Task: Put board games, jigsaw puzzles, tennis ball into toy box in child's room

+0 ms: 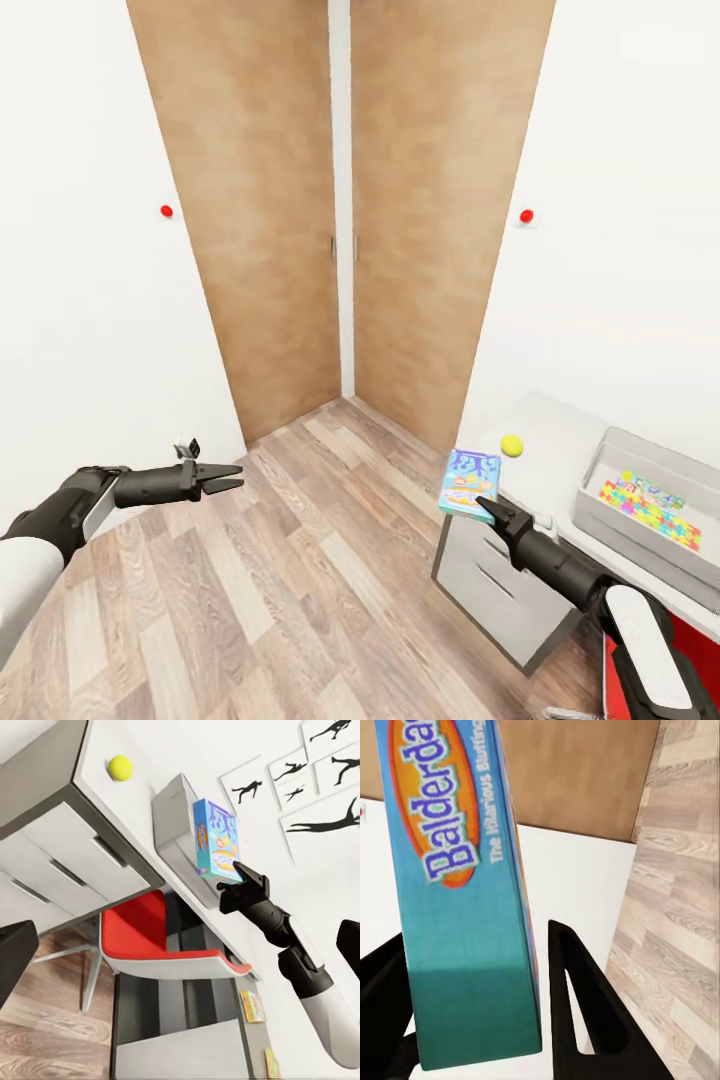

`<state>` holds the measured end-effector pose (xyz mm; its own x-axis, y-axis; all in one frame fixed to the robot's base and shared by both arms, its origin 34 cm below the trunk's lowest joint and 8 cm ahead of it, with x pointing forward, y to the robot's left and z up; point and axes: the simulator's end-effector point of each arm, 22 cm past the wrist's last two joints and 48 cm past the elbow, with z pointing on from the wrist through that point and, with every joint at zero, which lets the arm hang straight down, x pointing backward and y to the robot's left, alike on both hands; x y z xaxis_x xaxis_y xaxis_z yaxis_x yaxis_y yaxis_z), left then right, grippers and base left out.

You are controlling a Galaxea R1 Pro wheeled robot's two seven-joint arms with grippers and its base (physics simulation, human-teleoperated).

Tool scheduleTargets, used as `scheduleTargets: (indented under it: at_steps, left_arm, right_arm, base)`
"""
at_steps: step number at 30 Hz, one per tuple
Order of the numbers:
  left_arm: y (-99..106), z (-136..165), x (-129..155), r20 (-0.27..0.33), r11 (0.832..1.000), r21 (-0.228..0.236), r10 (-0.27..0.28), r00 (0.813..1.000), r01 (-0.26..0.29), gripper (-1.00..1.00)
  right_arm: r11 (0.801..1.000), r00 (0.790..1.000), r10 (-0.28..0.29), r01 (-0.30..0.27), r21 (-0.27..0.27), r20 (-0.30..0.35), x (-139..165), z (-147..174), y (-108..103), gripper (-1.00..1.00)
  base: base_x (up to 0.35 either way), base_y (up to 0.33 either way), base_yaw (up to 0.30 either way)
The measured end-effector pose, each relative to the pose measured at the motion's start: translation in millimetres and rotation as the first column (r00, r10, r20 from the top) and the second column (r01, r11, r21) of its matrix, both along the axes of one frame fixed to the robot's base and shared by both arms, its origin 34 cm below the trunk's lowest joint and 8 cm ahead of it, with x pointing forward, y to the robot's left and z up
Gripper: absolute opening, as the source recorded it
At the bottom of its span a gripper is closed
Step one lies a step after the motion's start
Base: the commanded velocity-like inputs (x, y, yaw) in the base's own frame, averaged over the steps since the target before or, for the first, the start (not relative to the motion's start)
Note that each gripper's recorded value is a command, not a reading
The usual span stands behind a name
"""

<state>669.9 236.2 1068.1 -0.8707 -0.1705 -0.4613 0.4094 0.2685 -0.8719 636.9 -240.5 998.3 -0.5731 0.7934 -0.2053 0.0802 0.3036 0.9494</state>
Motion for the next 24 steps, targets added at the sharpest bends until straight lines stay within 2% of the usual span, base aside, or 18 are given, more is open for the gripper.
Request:
scheduleTargets:
  at_steps: [5, 8, 11, 14, 16, 18, 21, 24]
  left_arm:
    - [0.0, -0.1, 0.0, 0.000, 1.000, 0.000, 0.000, 1.000, 0.000, 1.00]
    - [0.0, -0.3, 0.1, -0.001, 1.000, 0.000, 0.000, 1.000, 0.000, 1.00]
    - [0.1, -0.4, 0.1, -0.001, 1.000, 0.000, 0.000, 1.000, 0.000, 1.00]
    - [0.1, -0.4, 0.1, -0.001, 1.000, 0.000, 0.000, 1.000, 0.000, 1.00]
    - [0.1, -0.2, 0.1, 0.000, 1.000, 0.000, 0.001, 1.000, -0.001, 1.00]
    - [0.2, -0.1, 0.2, 0.000, 1.000, 0.000, 0.001, 1.000, -0.001, 1.00]
    - [0.2, -0.2, 0.1, 0.000, 1.000, 0.000, 0.000, 1.000, 0.000, 1.00]
    - [0.2, -0.4, 0.1, -0.001, 1.000, 0.000, 0.001, 1.000, -0.001, 1.00]
  right_arm:
    - [1.000, 1.000, 0.001, -0.001, -0.001, 0.001, 0.0, 0.5, -0.4, -1.00]
    - [1.000, 1.000, 0.007, -0.007, 0.000, 0.024, 1.2, 8.7, -0.1, -1.00]
    - [1.000, 0.995, 0.021, -0.023, 0.018, 0.094, 3.5, 32.7, 2.8, -1.00]
    - [0.998, 0.981, 0.046, -0.054, 0.036, 0.187, 2.2, 65.3, 8.1, -1.00]
    - [0.996, 0.967, 0.072, -0.083, 0.033, 0.245, -7.0, 86.3, 13.8, -1.00]
    - [0.994, 0.959, 0.094, -0.103, 0.022, 0.269, -18.6, 95.7, 16.7, -1.00]
    - [0.997, 0.958, 0.066, -0.075, 0.022, 0.280, -25.2, 101.3, -0.5, -1.00]
    - [0.997, 0.958, 0.050, -0.066, 0.044, 0.284, -31.3, 106.2, -15.4, -1.00]
  base:
    - [0.088, 0.000, -0.268]
    - [0.062, 0.000, -0.268]
    - [0.017, 0.000, -0.243]
    - [0.004, 0.000, -0.218]
    - [0.001, 0.000, -0.200]
    - [0.001, 0.000, -0.178]
    - [0.000, 0.000, -0.121]
    - [0.000, 0.000, -0.080]
